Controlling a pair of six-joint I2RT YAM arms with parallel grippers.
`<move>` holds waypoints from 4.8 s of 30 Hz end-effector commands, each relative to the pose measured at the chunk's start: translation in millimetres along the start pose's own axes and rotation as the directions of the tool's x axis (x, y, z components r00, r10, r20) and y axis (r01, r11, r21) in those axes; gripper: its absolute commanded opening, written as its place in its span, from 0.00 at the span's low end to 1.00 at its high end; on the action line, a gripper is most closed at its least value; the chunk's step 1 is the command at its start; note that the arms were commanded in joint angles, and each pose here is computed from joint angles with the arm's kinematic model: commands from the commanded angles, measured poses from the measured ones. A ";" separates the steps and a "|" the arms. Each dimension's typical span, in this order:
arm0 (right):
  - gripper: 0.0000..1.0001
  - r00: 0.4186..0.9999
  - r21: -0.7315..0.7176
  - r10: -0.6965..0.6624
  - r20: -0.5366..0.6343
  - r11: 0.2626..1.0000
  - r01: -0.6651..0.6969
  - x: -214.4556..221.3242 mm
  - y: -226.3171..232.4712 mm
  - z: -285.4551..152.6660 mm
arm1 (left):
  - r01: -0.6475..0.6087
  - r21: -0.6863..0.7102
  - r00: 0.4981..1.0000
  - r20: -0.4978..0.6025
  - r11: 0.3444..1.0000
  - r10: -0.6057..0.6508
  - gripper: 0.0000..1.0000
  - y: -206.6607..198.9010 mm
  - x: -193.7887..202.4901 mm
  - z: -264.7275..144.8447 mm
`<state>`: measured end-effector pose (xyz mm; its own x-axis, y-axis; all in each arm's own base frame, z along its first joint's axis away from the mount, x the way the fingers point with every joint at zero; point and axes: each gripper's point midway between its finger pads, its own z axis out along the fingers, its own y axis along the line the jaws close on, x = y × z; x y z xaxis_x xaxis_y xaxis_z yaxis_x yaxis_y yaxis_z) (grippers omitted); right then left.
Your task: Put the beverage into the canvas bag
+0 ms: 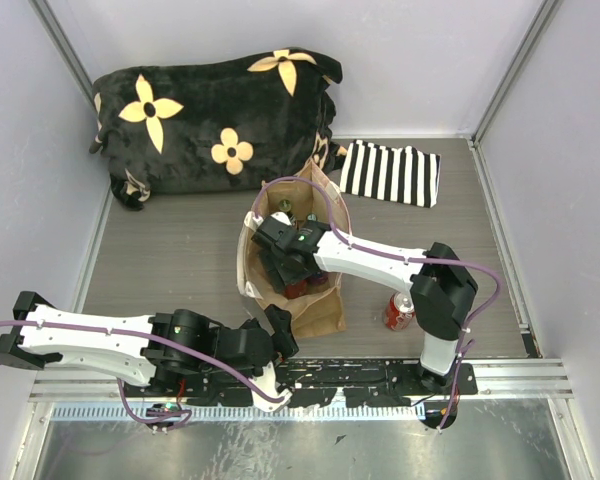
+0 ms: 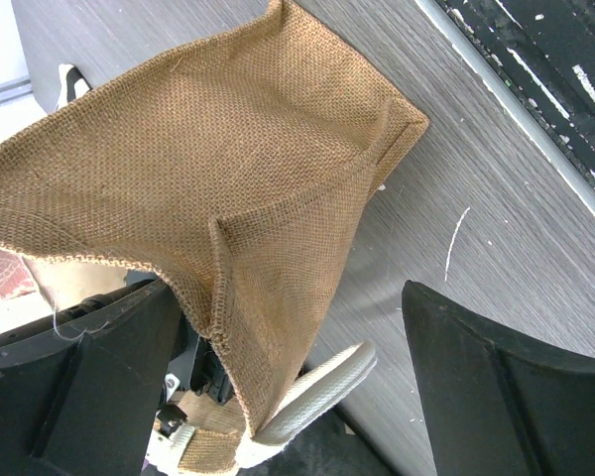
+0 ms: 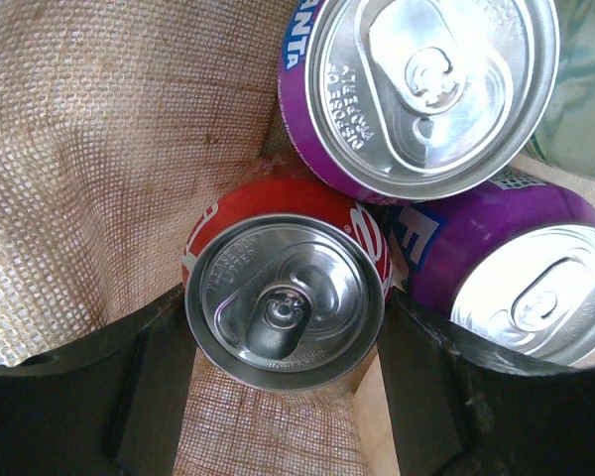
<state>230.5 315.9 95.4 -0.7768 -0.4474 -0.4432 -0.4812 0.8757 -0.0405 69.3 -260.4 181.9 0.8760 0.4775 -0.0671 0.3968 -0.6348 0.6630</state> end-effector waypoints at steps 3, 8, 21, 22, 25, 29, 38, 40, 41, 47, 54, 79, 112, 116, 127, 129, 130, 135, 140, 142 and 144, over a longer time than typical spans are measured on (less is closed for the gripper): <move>0.60 0.984 -0.034 0.055 0.168 0.998 -0.051 -40.2 5.1 -10.9 | -0.011 0.021 1.000 -0.005 1.000 0.012 0.98 -4.7 0.3 0.9; 0.73 0.979 -0.053 0.052 0.198 0.998 -0.042 -49.6 6.8 -22.6 | -0.016 0.025 1.000 -0.007 1.000 0.016 0.98 -4.0 -0.3 2.2; 0.80 0.961 -0.072 0.075 0.265 0.996 -0.058 -65.4 4.4 -47.2 | -0.023 0.028 1.000 -0.019 0.999 0.024 0.98 -3.3 1.0 2.6; 0.80 0.958 -0.072 0.081 0.276 0.995 -0.063 -68.0 3.5 -51.2 | -0.025 0.027 0.999 -0.020 0.999 0.025 0.98 -3.1 0.9 2.7; 0.80 0.949 -0.073 0.090 0.301 0.995 -0.072 -75.2 1.8 -59.3 | -0.029 0.029 0.999 -0.019 0.999 0.030 0.98 -3.7 0.8 3.7; 0.80 0.935 -0.082 0.114 0.336 0.992 -0.091 -86.5 0.7 -74.0 | -0.037 0.024 0.999 -0.024 0.999 0.038 0.98 -2.4 1.5 3.8; 0.80 0.846 -0.079 0.197 0.496 0.980 -0.182 -133.5 -25.9 -144.0 | -0.047 0.018 0.998 -0.034 0.999 0.048 0.98 -3.2 4.5 3.1; 0.80 0.810 -0.050 0.229 0.539 0.969 -0.240 -145.6 -48.1 -171.4 | -0.051 0.020 0.998 -0.036 0.999 0.051 0.98 -3.5 5.0 3.4; 0.80 0.800 -0.033 0.242 0.549 0.963 -0.269 -147.3 -61.4 -181.0 | -0.052 0.020 0.998 -0.035 0.998 0.053 0.98 -3.8 4.9 3.4; 0.79 0.785 0.090 0.337 0.520 0.892 -0.442 -108.9 -152.7 -209.1 | -0.051 0.001 0.999 -0.016 0.999 0.051 0.98 -0.8 1.2 4.9; 0.80 0.805 0.165 0.473 0.358 0.816 -0.553 -11.0 -199.0 -199.1 | -0.058 0.006 0.998 -0.005 0.998 0.058 0.98 -3.4 -0.3 7.1; 0.89 0.774 0.263 0.632 -0.038 0.754 -0.603 140.9 -176.1 -108.0 | -0.070 0.018 0.998 0.003 0.997 0.070 0.98 -5.4 -2.8 10.8; 0.01 0.764 0.255 0.642 -0.062 0.750 -0.610 132.6 -183.5 -101.8 | -0.075 0.011 0.997 -0.005 0.997 0.075 0.98 -8.7 1.3 10.5; 0.01 0.777 0.224 0.629 0.016 0.755 -0.616 94.5 -190.9 -128.4 | -0.078 0.007 0.997 -0.005 0.997 0.078 0.98 -7.8 1.1 10.5; 0.01 0.777 0.112 0.569 0.269 0.783 -0.612 -9.2 -210.1 -210.8 | -0.092 0.007 0.996 -0.007 0.996 0.092 0.98 -7.0 0.8 12.0; 0.01 0.755 0.046 0.561 0.339 0.792 -0.609 -33.5 -209.3 -233.0 | -0.095 0.008 0.995 -0.007 0.995 0.095 0.98 -6.8 0.3 12.5; 0.01 0.745 0.017 0.556 0.367 0.797 -0.603 -43.2 -208.4 -242.4 | -0.096 0.006 0.995 -0.007 0.995 0.096 0.98 -6.2 0.2 12.6; 0.01 0.690 -0.156 0.554 0.467 0.819 -0.552 -86.1 -194.8 -284.7 | -0.099 0.004 0.995 -0.003 0.995 0.099 0.98 -4.5 -1.7 14.2; 0.01 0.676 -0.283 0.549 0.492 0.835 -0.472 -109.1 -175.3 -304.1 | -0.104 0.004 0.995 0.001 0.995 0.104 0.98 -3.5 -3.6 15.9; 0.01 0.671 -0.318 0.546 0.501 0.838 -0.444 -115.6 -167.5 -309.5 | -0.107 0.004 0.994 0.003 0.994 0.107 0.98 -3.0 -4.6 16.6; 0.01 0.676 -0.341 0.541 0.500 0.841 -0.420 -119.6 -159.6 -311.4 | -0.107 0.004 0.994 0.005 0.994 0.107 0.98 -2.0 -5.4 17.2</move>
<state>263.2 142.6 387.1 -0.6768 0.2329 -0.6983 -0.0610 0.9276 0.3686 73.3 -270.1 176.2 0.9025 0.4307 0.0006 0.3145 -0.6600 0.6823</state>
